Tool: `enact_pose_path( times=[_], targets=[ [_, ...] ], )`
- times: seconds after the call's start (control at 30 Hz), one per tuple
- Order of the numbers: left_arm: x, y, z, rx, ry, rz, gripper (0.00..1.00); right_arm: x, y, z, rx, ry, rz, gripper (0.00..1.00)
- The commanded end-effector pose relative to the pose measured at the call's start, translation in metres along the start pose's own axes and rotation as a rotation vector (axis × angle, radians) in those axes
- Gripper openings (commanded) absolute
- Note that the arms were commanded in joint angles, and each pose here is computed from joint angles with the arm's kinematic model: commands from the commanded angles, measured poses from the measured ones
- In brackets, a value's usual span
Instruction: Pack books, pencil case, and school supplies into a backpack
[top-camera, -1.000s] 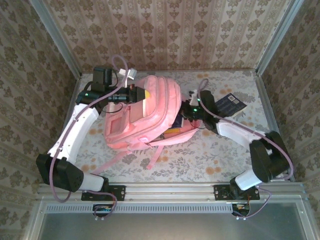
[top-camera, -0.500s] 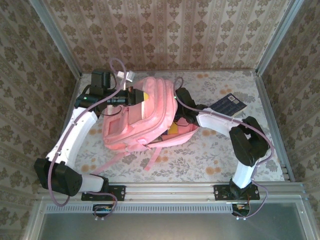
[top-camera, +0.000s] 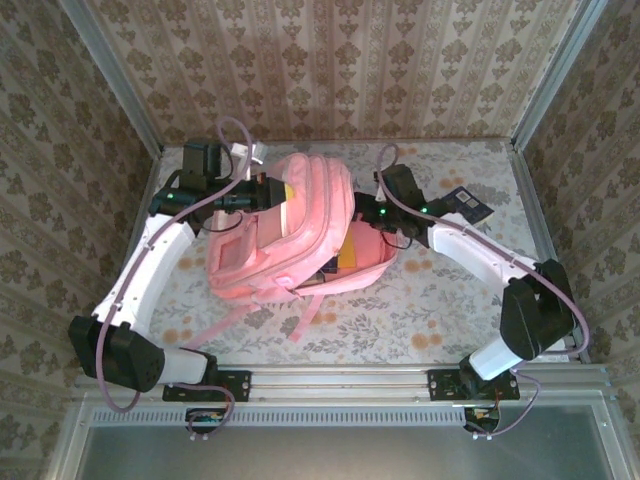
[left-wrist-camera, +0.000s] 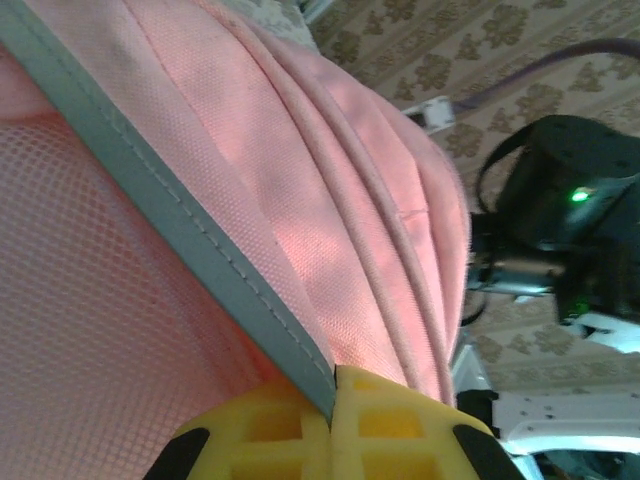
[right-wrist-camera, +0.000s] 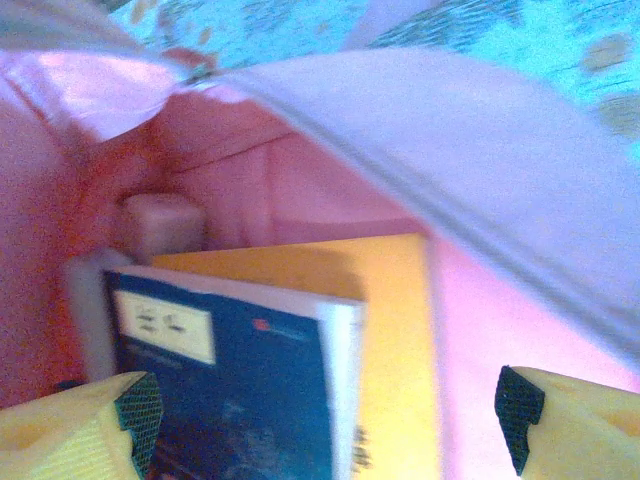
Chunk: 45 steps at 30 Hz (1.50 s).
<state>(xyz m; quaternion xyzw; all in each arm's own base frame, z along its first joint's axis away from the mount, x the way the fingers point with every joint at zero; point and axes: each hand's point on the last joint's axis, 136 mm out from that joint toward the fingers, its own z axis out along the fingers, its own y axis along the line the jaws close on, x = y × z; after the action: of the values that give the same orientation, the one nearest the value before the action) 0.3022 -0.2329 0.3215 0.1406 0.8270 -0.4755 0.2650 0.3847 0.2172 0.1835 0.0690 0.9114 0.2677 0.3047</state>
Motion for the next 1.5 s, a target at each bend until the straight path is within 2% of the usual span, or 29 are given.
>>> enact_pose_path(
  times=[0.0,0.13,0.27,0.4,0.5,0.6,0.7,0.87,1.0,1.2,1.47],
  targets=[
    [-0.021,0.009,-0.004,-0.148,-0.064,0.124,0.0,-0.019,-0.038,-0.035,0.183,-0.087,-0.037,0.89],
    [-0.003,0.033,0.019,-0.279,0.025,0.128,0.0,-0.042,-0.102,-0.067,0.316,-0.205,0.156,0.88],
    [0.016,0.046,0.051,-0.33,0.098,0.135,0.02,-0.049,-0.162,-0.092,0.49,-0.274,0.294,0.88],
    [0.035,0.053,0.085,-0.324,0.174,0.123,0.23,-0.048,-0.212,-0.109,0.643,-0.331,0.455,0.84],
    [0.047,0.049,0.107,-0.235,0.221,0.064,0.28,-0.045,-0.24,-0.108,0.677,-0.34,0.554,0.82],
    [0.048,0.05,0.114,-0.183,0.215,0.017,0.36,-0.042,-0.264,-0.096,0.649,-0.327,0.656,0.81],
    [0.044,0.053,0.106,-0.181,0.191,0.014,0.45,-0.039,-0.282,-0.077,0.573,-0.292,0.749,0.8],
    [0.037,0.054,0.091,-0.18,0.146,0.033,0.53,-0.038,-0.3,-0.048,0.471,-0.231,0.832,0.78],
    [0.035,0.049,0.085,-0.177,0.125,0.063,0.54,-0.041,-0.306,-0.029,0.372,-0.207,0.863,0.74],
    [0.032,0.042,0.084,-0.149,0.118,0.067,0.53,-0.049,-0.306,-0.017,0.308,-0.196,0.855,0.69],
    [0.03,0.041,0.084,-0.128,0.116,0.054,0.5,-0.052,-0.305,-0.017,0.303,-0.198,0.829,0.59]
  ],
)
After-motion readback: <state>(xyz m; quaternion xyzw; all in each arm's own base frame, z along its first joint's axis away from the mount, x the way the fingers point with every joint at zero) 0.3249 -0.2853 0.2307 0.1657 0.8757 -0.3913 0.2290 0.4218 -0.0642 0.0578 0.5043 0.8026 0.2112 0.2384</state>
